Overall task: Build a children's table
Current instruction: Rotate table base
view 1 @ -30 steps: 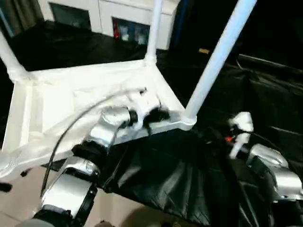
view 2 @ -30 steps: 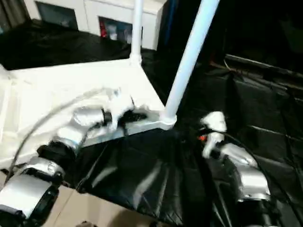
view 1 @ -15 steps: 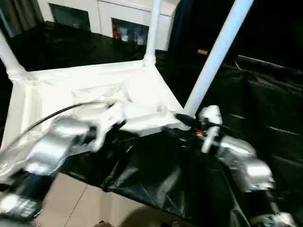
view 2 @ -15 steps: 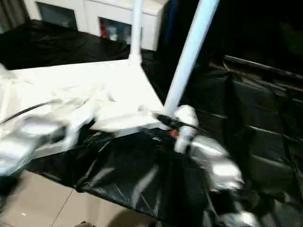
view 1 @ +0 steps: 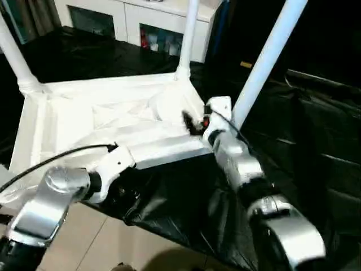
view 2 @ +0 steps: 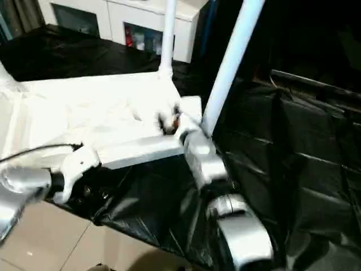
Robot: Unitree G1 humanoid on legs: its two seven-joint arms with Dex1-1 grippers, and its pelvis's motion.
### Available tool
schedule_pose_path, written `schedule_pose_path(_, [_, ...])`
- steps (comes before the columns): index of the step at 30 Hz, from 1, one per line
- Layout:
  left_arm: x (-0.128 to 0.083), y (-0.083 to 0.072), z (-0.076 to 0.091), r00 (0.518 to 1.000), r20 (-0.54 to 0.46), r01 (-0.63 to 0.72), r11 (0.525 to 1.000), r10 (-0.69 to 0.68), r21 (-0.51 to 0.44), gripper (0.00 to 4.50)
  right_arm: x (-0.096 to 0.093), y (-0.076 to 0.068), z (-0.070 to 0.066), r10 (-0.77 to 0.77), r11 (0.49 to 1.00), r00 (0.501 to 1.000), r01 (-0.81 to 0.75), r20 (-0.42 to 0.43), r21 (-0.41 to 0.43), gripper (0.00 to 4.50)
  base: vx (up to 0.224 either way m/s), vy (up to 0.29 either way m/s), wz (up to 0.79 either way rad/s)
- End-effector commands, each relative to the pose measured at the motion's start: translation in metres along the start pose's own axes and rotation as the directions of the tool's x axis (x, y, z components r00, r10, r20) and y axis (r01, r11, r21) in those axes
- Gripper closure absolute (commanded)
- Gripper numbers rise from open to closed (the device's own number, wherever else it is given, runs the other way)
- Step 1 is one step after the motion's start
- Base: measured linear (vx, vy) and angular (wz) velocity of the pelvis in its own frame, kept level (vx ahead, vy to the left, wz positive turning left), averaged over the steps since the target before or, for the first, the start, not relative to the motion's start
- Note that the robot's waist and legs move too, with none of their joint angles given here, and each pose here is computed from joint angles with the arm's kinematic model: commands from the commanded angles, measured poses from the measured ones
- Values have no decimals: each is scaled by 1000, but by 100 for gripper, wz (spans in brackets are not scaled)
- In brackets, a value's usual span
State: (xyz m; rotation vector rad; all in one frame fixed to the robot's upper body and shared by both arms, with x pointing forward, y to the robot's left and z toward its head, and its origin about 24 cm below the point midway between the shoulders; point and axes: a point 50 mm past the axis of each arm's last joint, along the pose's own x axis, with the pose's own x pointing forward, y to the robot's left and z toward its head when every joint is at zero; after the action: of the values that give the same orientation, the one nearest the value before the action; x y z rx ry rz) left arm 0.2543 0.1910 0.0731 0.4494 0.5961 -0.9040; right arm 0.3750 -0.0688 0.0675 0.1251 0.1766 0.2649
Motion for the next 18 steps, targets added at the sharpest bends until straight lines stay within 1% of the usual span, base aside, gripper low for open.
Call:
schedule_pose_path(1, [-4, 2, -1, 998, -5, -58, 998, 59, 18, 105, -2, -30, -2, -175, 984, 984, 175, -25, 26, 16, 0, 0, 0])
schedule_pose_path(2, [-5, 2, -2, 998, -8, -66, 998, 66, 19, 105, -2, -35, -2, -200, 979, 979, 201, -29, 30, 16, 0, 0, 0])
schedule_pose_path(4, [-6, 2, -5, 995, -16, -96, 995, 96, 19, 99, -4, -48, -1, -280, 959, 959, 281, -35, 36, 16, 0, 0, 0])
schedule_pose_path(5, [-6, 2, -6, 994, -16, -107, 994, 108, 15, 99, -4, -51, -1, -301, 953, 953, 302, -35, 35, 16, 0, 0, 0])
schedule_pose_path(6, [-5, 3, -7, 990, -11, -143, 990, 143, 13, 87, -6, -61, 1, -348, 937, 937, 349, -27, 25, 16, 0, 0, 0])
schedule_pose_path(7, [-4, 4, -8, 986, -7, -169, 986, 169, 11, 66, -6, -66, 2, -374, 927, 927, 374, -22, 20, 16, 0, 0, 0])
schedule_pose_path(9, [-1, 7, -8, 977, 12, -214, 977, 214, 7, 64, -9, -80, 5, -420, 907, 907, 420, -12, 9, 16, 0, 0, 0])
schedule_pose_path(10, [1, 9, -8, 972, 26, -234, 972, 234, 2, 54, -11, -89, 7, -451, 892, 892, 451, -8, 7, 16, 0, 0, 0])
schedule_pose_path(11, [2, 9, -8, 970, 31, -242, 970, 242, 2, 54, -12, -92, 8, -463, 886, 886, 463, -5, 6, 16, 0, 0, 0])
schedule_pose_path(12, [3, 10, -5, 964, 56, -260, 965, 259, 20, 39, -15, -103, 12, -494, 870, 870, 494, 6, -1, 16, 0, 0, 0])
schedule_pose_path(14, [3, 10, -5, 963, 68, -264, 964, 262, 23, 20, -16, -106, 13, -502, 865, 865, 502, 9, -2, 16, 0, 0, 0])
schedule_pose_path(15, [5, 10, -2, 951, 97, -294, 956, 292, -2, 16, -18, -114, 18, -520, 854, 854, 520, 22, -7, 16, 0, 0, 0])
schedule_pose_path(16, [5, 10, -1, 946, 109, -306, 952, 305, -10, 8, -19, -118, 20, -525, 851, 850, 526, 29, -11, 16, 0, 0, 0])
schedule_pose_path(18, [6, 8, 0, 936, 129, -327, 944, 329, -35, 8, -21, -125, 24, -530, 847, 847, 531, 42, -17, 16, 0, 0, 0])
